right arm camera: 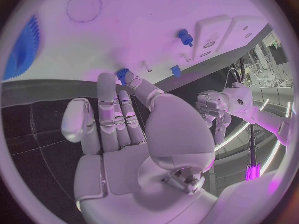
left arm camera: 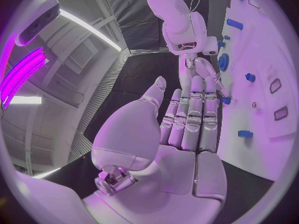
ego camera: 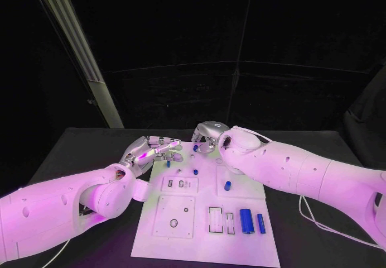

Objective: Assemble the parts on the task board

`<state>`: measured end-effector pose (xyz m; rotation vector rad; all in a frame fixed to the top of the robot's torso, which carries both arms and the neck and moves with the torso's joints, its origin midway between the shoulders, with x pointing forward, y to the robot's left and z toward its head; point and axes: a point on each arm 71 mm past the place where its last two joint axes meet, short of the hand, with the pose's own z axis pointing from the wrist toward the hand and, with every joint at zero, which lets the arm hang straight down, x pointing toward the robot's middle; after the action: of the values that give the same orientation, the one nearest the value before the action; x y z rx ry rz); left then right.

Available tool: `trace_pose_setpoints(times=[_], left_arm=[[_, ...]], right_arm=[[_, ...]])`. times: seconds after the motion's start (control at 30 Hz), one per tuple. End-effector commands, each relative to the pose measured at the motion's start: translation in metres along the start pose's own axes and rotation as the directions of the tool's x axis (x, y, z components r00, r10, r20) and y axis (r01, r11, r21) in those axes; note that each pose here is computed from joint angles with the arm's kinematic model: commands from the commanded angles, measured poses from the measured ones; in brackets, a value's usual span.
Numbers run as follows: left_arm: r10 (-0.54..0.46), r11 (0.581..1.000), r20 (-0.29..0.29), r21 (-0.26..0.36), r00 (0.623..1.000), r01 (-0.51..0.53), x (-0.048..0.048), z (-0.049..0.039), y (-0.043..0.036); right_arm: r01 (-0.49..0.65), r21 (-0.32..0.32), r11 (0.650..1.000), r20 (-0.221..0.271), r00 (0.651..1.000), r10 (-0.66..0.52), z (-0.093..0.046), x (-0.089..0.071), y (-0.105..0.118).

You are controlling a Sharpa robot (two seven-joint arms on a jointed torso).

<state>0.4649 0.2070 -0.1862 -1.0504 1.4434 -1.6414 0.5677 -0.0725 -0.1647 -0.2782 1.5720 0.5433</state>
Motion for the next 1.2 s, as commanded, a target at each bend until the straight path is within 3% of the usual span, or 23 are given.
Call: trace_pose_setpoints(times=[0.03, 0.2, 0.37, 0.57, 0.73, 0.93, 1.2], left_arm=[[-0.003, 1.000, -0.016, 0.003, 1.000, 0.003, 0.0011, 0.0003, -0.0012], [-0.003, 1.000, -0.015, 0.003, 1.000, 0.003, 0.0000, -0.0005, -0.0015], [-0.003, 1.000, -0.013, 0.003, 1.000, 0.003, -0.0021, -0.0023, -0.0022], [-0.002, 1.000, -0.011, 0.003, 1.000, 0.002, -0.0044, -0.0036, -0.0026], [-0.002, 1.000, -0.011, 0.003, 1.000, 0.002, -0.0051, -0.0034, -0.0024], [-0.003, 1.000, -0.013, 0.002, 1.000, 0.003, -0.0049, -0.0023, -0.0019], [-0.004, 1.000, -0.016, 0.000, 1.000, 0.004, -0.0045, -0.0005, -0.0007]], right_arm=[[-0.002, -0.026, 1.000, 0.040, 0.999, 0.003, -0.002, -0.005, 0.001], [-0.018, -0.025, 1.000, 0.067, 0.998, 0.019, -0.012, -0.009, -0.007], [-0.100, 0.018, 0.995, 0.093, 0.991, 0.098, -0.038, -0.018, -0.033], [-0.214, 0.120, 0.970, 0.026, 0.977, 0.212, -0.069, -0.022, -0.065], [-0.232, 0.201, 0.952, -0.036, 0.969, 0.244, -0.087, -0.022, -0.086], [-0.196, 0.262, 0.945, -0.081, 0.971, 0.224, -0.095, -0.021, -0.102], [-0.152, 0.307, 0.939, -0.098, 0.977, 0.190, -0.089, -0.018, -0.109]])
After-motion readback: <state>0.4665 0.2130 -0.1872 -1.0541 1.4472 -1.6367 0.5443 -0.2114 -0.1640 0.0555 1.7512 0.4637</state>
